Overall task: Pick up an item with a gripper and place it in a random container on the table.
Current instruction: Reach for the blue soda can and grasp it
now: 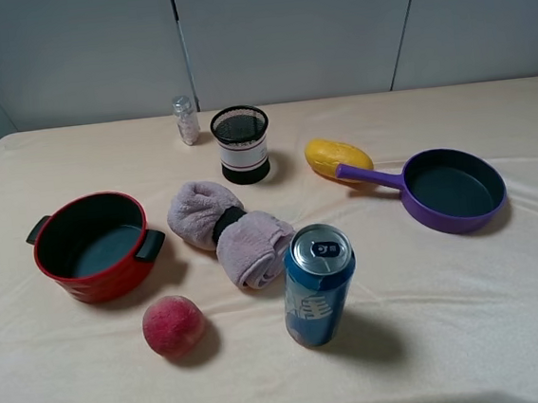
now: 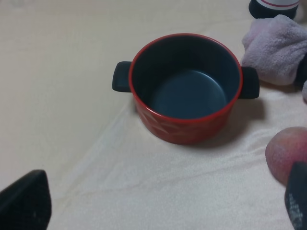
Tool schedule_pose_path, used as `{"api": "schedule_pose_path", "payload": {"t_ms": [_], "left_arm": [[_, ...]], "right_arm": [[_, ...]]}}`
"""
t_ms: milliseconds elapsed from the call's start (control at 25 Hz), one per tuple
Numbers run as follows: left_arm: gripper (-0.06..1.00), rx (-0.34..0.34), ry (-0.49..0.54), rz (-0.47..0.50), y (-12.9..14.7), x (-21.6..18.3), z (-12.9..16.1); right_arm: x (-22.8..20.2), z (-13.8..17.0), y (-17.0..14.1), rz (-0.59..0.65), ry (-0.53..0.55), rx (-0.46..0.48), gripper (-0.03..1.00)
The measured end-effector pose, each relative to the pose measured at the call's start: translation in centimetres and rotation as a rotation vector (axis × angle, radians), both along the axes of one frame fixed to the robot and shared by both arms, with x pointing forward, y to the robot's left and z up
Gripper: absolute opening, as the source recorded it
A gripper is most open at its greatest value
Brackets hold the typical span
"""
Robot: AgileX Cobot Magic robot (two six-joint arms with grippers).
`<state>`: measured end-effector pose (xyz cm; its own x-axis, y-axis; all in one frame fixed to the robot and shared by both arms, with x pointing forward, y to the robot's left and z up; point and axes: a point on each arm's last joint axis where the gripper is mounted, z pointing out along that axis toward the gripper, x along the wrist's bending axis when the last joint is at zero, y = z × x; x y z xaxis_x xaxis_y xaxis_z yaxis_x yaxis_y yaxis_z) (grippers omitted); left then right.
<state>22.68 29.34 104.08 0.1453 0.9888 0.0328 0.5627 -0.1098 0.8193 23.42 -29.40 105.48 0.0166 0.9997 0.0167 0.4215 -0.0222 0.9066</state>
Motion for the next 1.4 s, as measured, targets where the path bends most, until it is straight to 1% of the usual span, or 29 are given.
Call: {"api": "schedule_pose_path", "payload": {"t_ms": [160, 320, 440, 680, 800, 840, 1000, 1160, 1400], "left_arm": [[0.99, 0.000, 0.000, 0.000, 0.0, 0.0, 0.0], [0.99, 0.000, 0.000, 0.000, 0.0, 0.0, 0.0], [0.99, 0.000, 0.000, 0.000, 0.0, 0.0, 0.0], [0.99, 0.000, 0.000, 0.000, 0.0, 0.0, 0.0], [0.99, 0.000, 0.000, 0.000, 0.0, 0.0, 0.0], [0.99, 0.000, 0.000, 0.000, 0.0, 0.0, 0.0], [0.99, 0.000, 0.000, 0.000, 0.0, 0.0, 0.0], [0.99, 0.000, 0.000, 0.000, 0.0, 0.0, 0.0], [0.99, 0.000, 0.000, 0.000, 0.0, 0.0, 0.0]], "right_arm": [[-0.1, 0.2, 0.2, 0.016, -0.008, 0.008, 0.69], [0.4, 1.7, 0.2, 0.038, 0.011, -0.013, 0.69], [1.5, 3.1, 0.3, 0.064, 0.055, -0.029, 0.69], [4.3, 5.9, 0.6, 0.142, 0.194, -0.048, 0.69], [5.6, 7.1, 0.8, 0.195, 0.251, -0.056, 0.69], [6.3, 7.9, 1.0, 0.227, 0.261, -0.059, 0.69], [7.1, 9.3, 1.6, 0.320, 0.270, -0.059, 0.69], [8.2, 9.9, 2.3, 0.423, 0.324, -0.075, 0.69], [10.2, 9.5, 4.1, 0.586, 0.416, -0.098, 0.69]]}}
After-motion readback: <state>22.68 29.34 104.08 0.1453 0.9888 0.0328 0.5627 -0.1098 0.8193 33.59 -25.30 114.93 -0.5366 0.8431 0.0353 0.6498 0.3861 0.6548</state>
